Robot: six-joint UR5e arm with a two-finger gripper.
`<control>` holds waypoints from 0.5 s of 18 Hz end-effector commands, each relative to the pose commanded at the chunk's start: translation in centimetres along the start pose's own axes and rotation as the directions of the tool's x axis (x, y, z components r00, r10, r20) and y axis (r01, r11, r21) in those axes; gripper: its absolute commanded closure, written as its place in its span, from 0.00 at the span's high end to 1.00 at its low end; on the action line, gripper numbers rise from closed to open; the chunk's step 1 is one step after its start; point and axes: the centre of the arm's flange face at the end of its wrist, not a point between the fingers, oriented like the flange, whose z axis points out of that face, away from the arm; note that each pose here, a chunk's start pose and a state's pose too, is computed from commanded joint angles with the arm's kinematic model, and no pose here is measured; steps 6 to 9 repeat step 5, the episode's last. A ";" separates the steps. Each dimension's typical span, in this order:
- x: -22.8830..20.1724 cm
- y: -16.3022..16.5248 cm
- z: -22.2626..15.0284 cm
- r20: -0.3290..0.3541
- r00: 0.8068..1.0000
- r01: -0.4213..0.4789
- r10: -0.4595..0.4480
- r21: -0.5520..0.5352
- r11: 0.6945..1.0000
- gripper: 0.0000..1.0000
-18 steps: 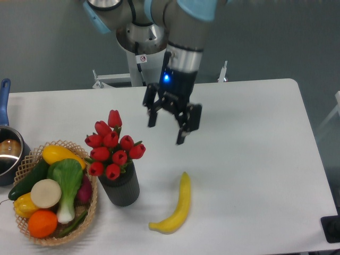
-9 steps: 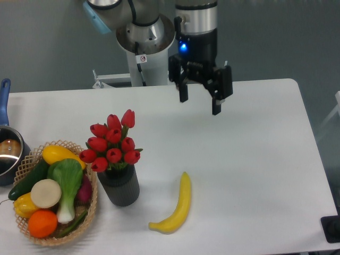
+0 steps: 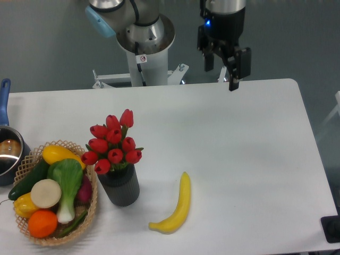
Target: Insert the flowers into the vase
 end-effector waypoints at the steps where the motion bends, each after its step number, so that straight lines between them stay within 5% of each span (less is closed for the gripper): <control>1: -0.1 0.0 0.1 0.000 1.000 0.000 0.000 0.002 1.000 1.00; 9: -0.1 -0.1 0.0 0.003 1.000 -0.001 0.001 0.001 1.000 1.00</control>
